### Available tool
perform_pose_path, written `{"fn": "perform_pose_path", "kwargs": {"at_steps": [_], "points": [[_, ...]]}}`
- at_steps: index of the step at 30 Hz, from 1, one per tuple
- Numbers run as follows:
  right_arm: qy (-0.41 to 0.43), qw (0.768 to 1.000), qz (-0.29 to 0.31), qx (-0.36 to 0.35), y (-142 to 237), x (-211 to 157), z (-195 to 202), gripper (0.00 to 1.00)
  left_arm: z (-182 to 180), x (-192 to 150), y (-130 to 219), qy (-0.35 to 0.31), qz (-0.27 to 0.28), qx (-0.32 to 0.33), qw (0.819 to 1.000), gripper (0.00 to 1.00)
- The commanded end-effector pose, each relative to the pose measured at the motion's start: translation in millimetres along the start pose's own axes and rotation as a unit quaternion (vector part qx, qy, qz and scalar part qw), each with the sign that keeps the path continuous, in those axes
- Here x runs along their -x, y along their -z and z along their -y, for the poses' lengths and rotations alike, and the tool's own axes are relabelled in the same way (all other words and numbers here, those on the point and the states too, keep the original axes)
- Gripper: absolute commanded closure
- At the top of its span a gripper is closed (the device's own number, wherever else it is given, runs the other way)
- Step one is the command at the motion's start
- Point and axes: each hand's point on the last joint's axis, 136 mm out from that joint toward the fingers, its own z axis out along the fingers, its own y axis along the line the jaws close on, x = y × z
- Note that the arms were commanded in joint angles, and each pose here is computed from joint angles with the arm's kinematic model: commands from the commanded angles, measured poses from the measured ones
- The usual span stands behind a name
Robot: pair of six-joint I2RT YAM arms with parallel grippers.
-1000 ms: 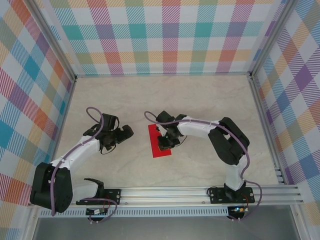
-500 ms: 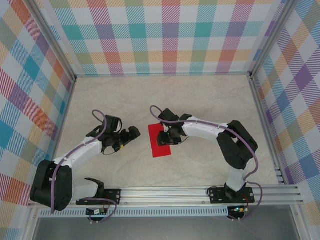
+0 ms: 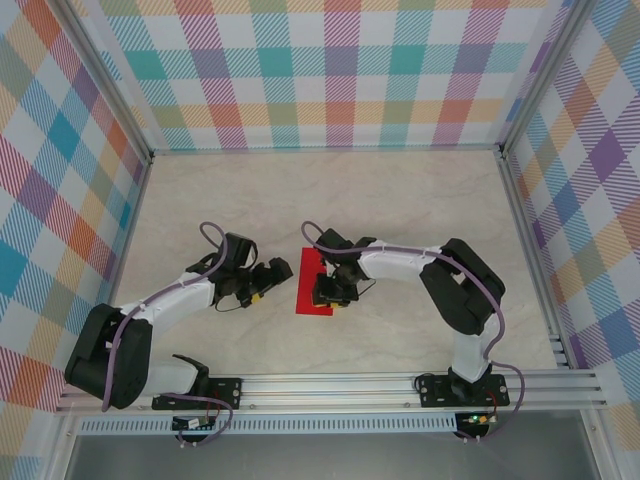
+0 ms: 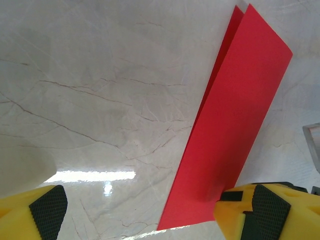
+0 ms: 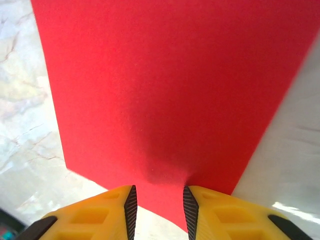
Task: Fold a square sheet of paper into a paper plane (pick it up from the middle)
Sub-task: Rotate the square sheet of paper at the center of the table, then fold the triangle a second time at the center of the table.
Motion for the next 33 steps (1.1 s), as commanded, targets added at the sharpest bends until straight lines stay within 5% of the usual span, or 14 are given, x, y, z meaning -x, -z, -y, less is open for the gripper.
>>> {"fn": "perform_pose_path", "kwargs": {"at_steps": [1,8,13,20,33], "points": [[-0.03,0.999,-0.034,0.007,-19,-17,3,0.68,1,-9,-5,-0.002,-0.012,-0.001,1.0,0.04],[0.03,0.997,0.076,-0.014,27,18,-11,0.62,-5,-15,-7,0.002,-0.015,0.008,1.0,0.08],[0.044,0.99,0.106,-0.077,24,41,0,0.55,-6,-17,-9,0.009,-0.018,0.007,1.0,0.14],[0.051,0.991,0.099,-0.076,8,54,-6,0.54,5,-26,-17,0.01,-0.05,-0.028,0.998,0.31],[-0.042,0.998,0.031,0.029,-11,52,10,0.56,21,-44,-26,-0.017,-0.096,-0.059,0.993,0.32]]}}
